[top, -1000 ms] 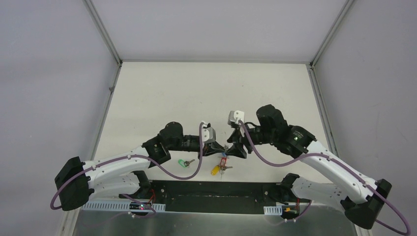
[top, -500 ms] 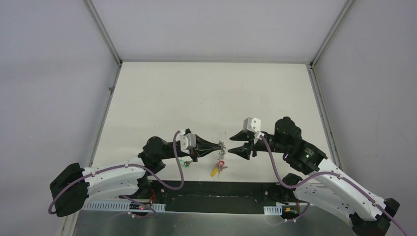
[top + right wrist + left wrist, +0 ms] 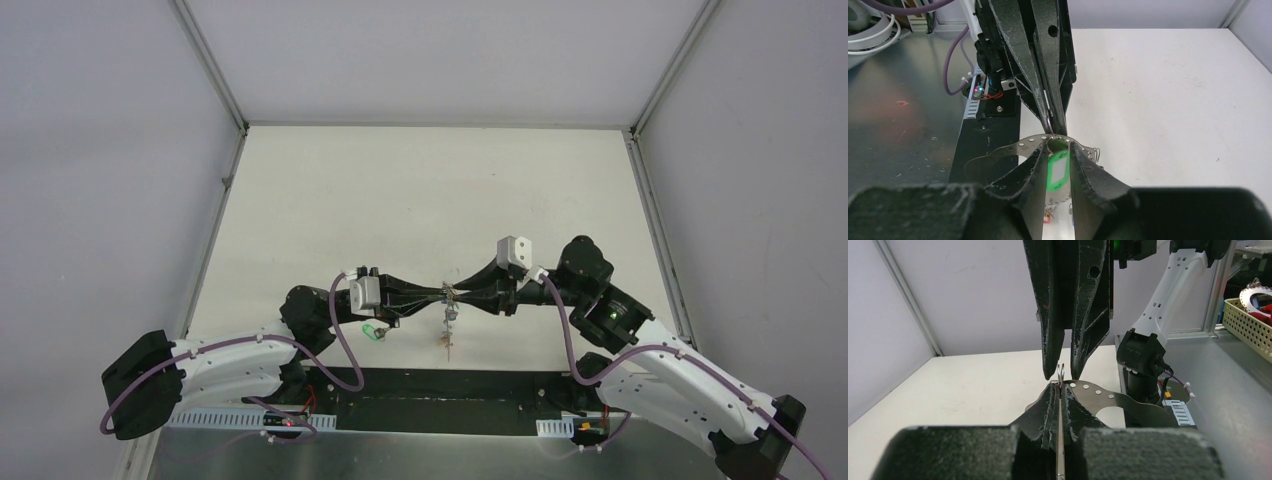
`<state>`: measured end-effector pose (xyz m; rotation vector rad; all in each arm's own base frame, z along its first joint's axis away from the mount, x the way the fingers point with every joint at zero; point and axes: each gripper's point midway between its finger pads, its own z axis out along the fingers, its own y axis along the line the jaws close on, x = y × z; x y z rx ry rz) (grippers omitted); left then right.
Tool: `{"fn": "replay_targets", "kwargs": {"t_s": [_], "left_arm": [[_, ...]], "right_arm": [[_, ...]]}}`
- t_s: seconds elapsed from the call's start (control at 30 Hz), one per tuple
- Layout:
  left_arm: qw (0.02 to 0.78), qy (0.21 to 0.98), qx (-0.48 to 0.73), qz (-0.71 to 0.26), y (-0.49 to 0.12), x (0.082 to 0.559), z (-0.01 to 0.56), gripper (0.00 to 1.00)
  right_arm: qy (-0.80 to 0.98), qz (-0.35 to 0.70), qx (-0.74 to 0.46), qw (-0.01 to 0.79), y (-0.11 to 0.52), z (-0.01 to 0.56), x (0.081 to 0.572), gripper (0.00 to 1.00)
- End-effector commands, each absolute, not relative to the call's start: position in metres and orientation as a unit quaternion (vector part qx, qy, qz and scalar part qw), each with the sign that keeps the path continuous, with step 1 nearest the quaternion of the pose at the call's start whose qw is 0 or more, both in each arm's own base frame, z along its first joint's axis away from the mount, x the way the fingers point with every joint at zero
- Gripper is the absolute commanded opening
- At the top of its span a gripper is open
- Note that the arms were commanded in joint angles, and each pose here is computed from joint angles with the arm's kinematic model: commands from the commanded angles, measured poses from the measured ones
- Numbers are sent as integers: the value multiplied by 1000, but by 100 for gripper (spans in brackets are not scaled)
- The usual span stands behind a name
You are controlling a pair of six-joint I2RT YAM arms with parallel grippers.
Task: Put the keys on the keyring
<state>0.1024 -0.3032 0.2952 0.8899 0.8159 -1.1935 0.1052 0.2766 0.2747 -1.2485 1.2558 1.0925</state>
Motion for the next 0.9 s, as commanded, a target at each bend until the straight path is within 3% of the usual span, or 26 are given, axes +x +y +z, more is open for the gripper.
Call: {"fn": "replay_targets", "kwargs": {"t_s": [0.0,0.27,0.5,0.67,0.8,0.87], "left_arm": [[685,305,375,-545,-296,91,327,0],[681,309,376,-548,-297,91,328,0],[681,306,374,-550,-296,90,330,0],[680,306,374,-552,-296,90,331,0],[678,312,373,-551,-296,91,328,0],[679,321,373,-544,-295,93,325,10]], "right_arm": [[471,487,-518,522,285,299,96,23],[456,505,-515,521,289,304,93,21],[463,509,-518,508,293,298,94,13],[470,503,-519,506,294,293,97,0],[485,491,-520,503,292,292,101,0],[503,482,-524,490,290,286,102,0]]}}
